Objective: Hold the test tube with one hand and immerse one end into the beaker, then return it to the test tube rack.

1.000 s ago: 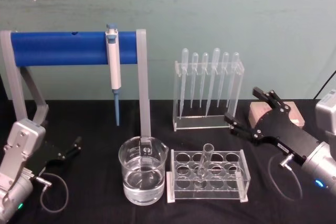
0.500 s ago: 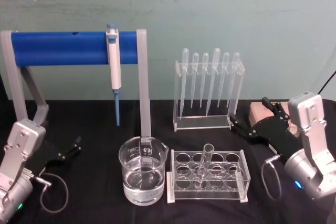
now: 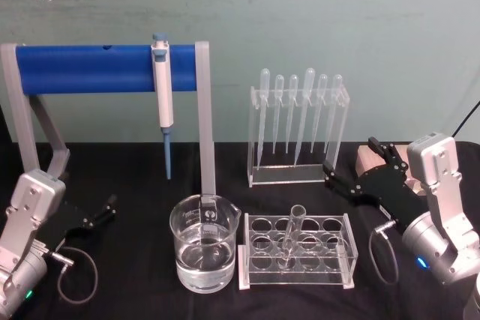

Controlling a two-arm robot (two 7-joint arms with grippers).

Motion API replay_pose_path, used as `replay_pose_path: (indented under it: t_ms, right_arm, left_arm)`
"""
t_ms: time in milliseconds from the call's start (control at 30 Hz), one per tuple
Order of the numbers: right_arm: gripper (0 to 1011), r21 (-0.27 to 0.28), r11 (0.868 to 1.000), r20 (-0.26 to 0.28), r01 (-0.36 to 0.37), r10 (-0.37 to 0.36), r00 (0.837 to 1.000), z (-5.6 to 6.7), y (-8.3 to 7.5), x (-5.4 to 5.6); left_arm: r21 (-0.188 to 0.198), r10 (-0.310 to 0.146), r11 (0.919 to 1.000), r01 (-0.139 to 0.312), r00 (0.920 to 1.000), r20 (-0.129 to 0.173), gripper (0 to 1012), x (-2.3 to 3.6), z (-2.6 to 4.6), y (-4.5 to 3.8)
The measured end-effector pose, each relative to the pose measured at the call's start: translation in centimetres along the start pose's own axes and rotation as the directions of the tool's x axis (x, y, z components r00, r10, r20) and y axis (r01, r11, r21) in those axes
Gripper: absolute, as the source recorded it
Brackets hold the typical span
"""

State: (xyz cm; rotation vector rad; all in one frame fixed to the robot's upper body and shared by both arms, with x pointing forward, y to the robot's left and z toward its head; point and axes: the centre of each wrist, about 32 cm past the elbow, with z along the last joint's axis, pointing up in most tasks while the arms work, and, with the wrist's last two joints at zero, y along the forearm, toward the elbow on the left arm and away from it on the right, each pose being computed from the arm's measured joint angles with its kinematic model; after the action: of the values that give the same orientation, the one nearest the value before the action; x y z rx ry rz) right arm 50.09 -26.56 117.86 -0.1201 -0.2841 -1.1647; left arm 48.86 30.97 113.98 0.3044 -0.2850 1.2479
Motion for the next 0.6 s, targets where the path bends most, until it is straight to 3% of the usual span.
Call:
replay_pose_path:
  t_ms: [600]
  right_arm:
    - [1004, -0.004, 1.000, -0.002, 0.002, -0.002, 1.000, 0.09, -0.06, 0.02]
  left_arm:
    - [0.000, 0.000, 1.0000, 0.000, 1.0000, 0.000, 1000, 0.00, 0.00, 0.00]
